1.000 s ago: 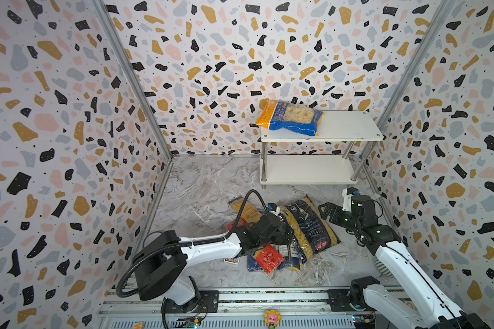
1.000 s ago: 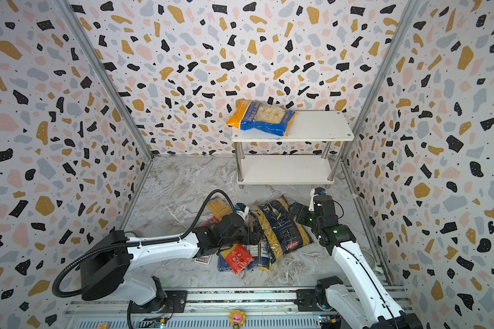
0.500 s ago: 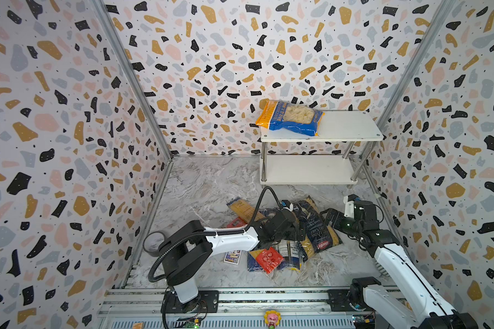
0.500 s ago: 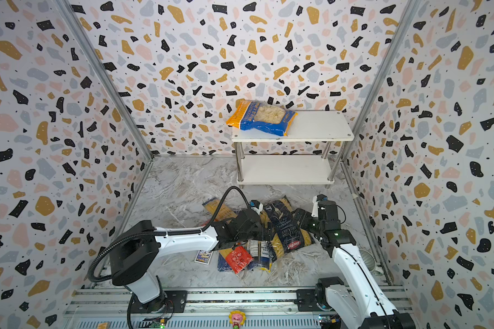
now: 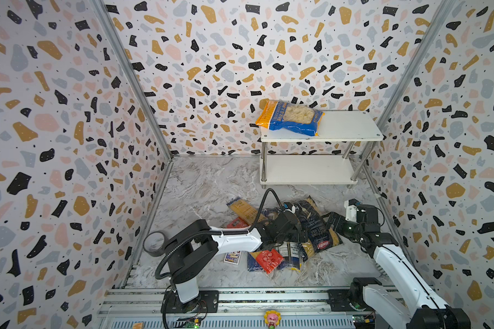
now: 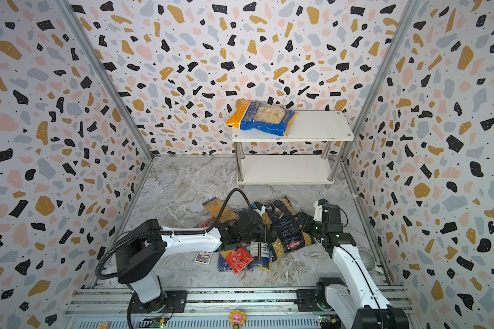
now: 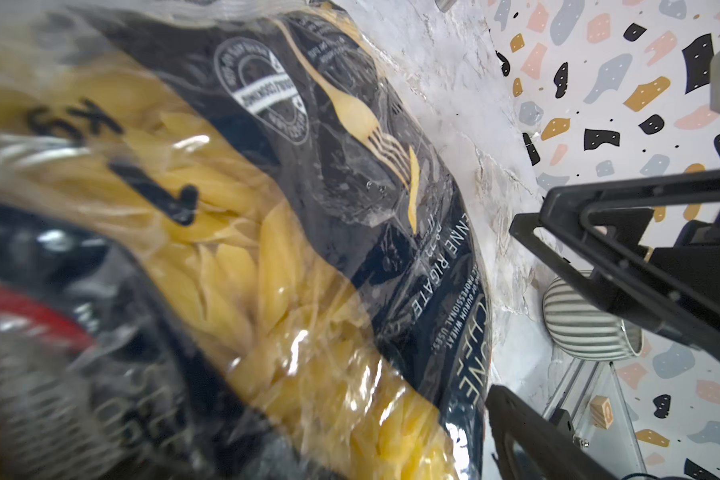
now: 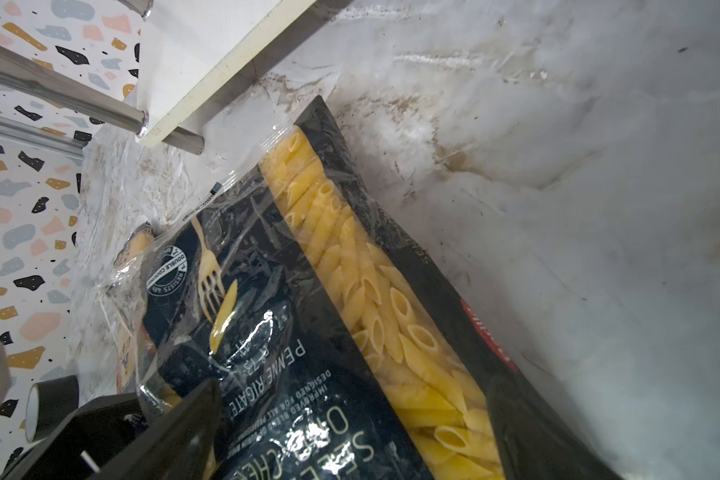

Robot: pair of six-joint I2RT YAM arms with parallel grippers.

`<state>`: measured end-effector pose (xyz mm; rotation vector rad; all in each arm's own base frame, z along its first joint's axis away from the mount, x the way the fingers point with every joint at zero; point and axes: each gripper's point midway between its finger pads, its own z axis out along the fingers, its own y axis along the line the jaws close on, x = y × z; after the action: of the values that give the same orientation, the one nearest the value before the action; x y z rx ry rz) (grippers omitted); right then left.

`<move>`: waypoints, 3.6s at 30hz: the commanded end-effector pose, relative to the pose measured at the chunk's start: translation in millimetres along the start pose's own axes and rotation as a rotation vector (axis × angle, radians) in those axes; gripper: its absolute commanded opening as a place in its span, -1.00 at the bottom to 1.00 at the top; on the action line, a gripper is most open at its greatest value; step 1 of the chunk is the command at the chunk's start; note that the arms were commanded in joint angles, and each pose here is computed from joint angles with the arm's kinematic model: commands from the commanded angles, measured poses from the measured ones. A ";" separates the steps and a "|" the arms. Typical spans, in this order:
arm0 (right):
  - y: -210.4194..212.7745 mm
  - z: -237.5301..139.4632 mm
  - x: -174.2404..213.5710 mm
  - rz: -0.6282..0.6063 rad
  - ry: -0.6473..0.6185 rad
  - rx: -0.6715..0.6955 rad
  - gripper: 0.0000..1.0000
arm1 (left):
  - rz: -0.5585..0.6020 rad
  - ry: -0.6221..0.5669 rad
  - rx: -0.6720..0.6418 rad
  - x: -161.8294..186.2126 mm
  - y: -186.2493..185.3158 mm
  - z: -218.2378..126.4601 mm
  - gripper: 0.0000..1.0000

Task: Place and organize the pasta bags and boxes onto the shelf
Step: 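Reach both grippers down to the dark penne rigate bag on the pile, then close the right gripper on the penne bag while the left gripper presses its side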

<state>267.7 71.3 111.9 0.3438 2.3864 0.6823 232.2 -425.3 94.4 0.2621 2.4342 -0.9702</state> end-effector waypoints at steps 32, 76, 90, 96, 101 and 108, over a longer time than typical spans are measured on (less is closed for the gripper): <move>34.9 45.6 58.7 0.028 0.290 -0.208 0.99 | -0.006 0.048 0.157 15.7 -29.3 37.8 0.99; 72.3 -1.5 29.5 -0.103 0.172 -0.424 0.98 | 0.159 -0.110 0.199 -74.9 -10.1 -75.8 -0.56; 67.7 13.2 64.6 -0.028 0.265 -0.485 0.98 | 0.133 -0.127 0.125 -76.1 39.1 -89.7 -0.63; 81.7 21.0 74.0 -0.036 0.309 -0.548 0.98 | 0.114 -0.108 0.118 -66.1 53.3 -81.5 -0.63; 99.9 20.4 73.5 -0.065 0.305 -0.620 0.98 | 0.111 -0.093 0.102 -59.9 60.4 -77.8 -0.60; 119.2 25.6 68.5 -0.103 0.304 -0.676 0.98 | 0.114 -0.071 0.086 -52.4 67.7 -72.0 -0.58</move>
<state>233.5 189.6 94.4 -0.0363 2.3766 1.4214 256.7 -337.5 130.3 0.4191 2.3217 -1.0955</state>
